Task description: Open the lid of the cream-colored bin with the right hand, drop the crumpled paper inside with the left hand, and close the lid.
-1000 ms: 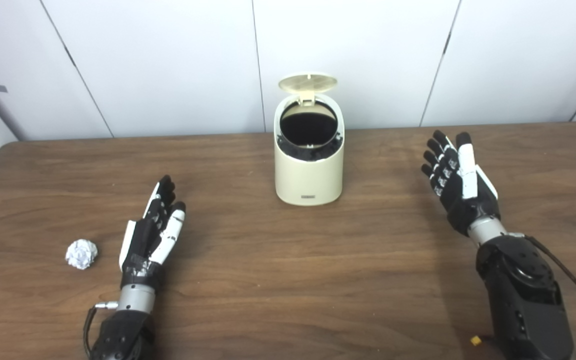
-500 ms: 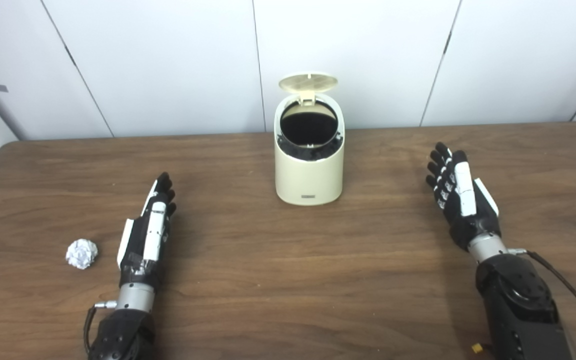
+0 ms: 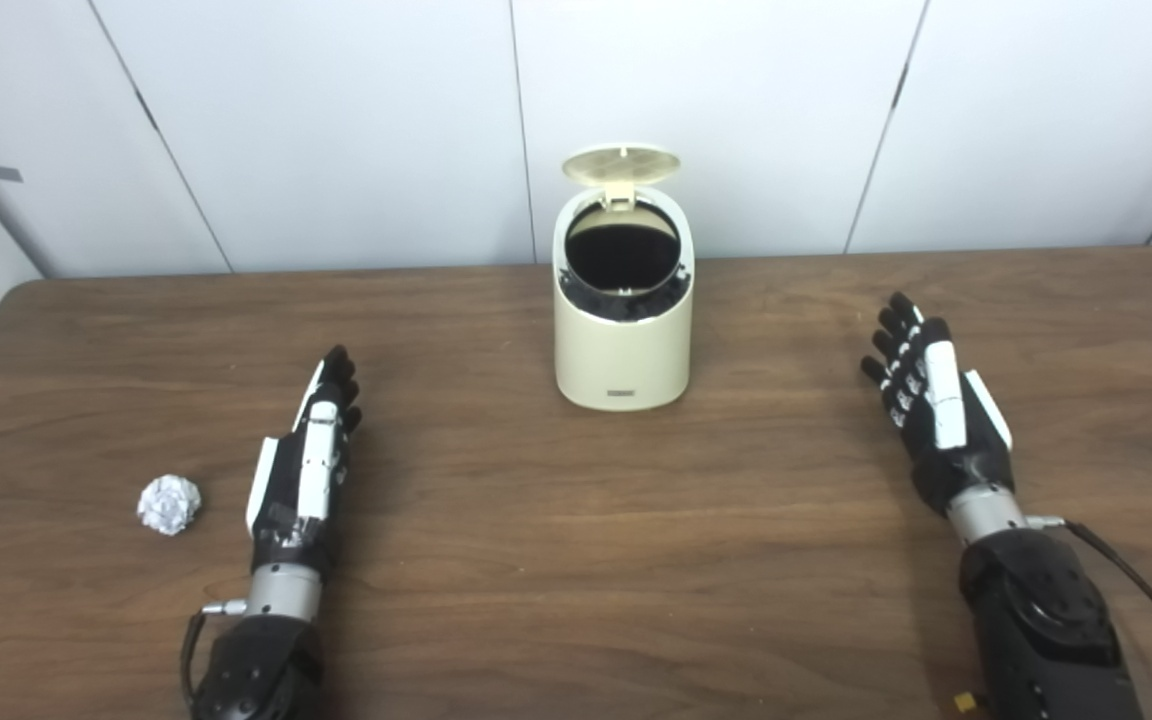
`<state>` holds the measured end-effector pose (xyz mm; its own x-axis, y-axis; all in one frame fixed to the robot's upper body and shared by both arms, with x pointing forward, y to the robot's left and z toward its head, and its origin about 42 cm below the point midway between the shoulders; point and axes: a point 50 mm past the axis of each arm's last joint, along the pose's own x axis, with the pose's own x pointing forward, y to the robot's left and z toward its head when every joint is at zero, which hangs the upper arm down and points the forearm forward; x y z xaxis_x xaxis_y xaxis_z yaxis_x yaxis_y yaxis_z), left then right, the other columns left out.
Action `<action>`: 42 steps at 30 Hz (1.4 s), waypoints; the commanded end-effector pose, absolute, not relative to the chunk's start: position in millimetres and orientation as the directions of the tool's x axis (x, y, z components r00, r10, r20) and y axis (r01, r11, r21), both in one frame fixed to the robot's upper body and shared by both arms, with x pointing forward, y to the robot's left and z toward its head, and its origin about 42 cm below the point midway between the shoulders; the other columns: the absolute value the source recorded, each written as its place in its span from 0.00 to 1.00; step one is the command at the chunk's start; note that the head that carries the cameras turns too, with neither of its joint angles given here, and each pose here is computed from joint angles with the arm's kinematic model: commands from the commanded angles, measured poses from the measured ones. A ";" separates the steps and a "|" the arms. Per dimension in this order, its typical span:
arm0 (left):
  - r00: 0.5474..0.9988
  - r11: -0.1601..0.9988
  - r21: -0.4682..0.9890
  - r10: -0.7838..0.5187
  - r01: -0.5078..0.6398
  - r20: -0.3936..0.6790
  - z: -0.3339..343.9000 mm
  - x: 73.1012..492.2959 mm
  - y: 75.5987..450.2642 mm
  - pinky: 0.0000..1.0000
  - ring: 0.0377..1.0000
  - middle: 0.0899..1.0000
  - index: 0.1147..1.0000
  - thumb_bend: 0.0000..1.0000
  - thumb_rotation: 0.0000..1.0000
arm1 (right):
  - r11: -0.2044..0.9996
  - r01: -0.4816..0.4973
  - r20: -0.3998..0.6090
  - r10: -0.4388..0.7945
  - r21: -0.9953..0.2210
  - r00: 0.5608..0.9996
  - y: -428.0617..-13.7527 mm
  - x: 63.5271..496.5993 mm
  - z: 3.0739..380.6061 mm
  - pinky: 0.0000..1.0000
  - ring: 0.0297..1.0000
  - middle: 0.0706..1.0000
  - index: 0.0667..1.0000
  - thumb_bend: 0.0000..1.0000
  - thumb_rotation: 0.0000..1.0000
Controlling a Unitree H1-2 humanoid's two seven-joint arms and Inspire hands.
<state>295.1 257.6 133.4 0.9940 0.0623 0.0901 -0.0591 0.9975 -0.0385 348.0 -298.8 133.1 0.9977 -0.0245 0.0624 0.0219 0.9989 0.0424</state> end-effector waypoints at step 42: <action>0.962 0.982 0.153 0.071 -0.114 0.263 194.7 323.2 247.7 0.99 0.97 0.94 0.97 0.59 0.51 | 0.999 0.033 0.089 -0.032 -0.019 0.996 -292.1 323.5 205.8 0.88 0.96 0.96 0.91 0.61 1.00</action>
<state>316.8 242.5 168.8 0.9822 0.0633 0.1767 -0.0860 0.9886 0.1234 318.9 -292.9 185.0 0.9987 -0.0504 0.0033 0.0504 0.9987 0.0011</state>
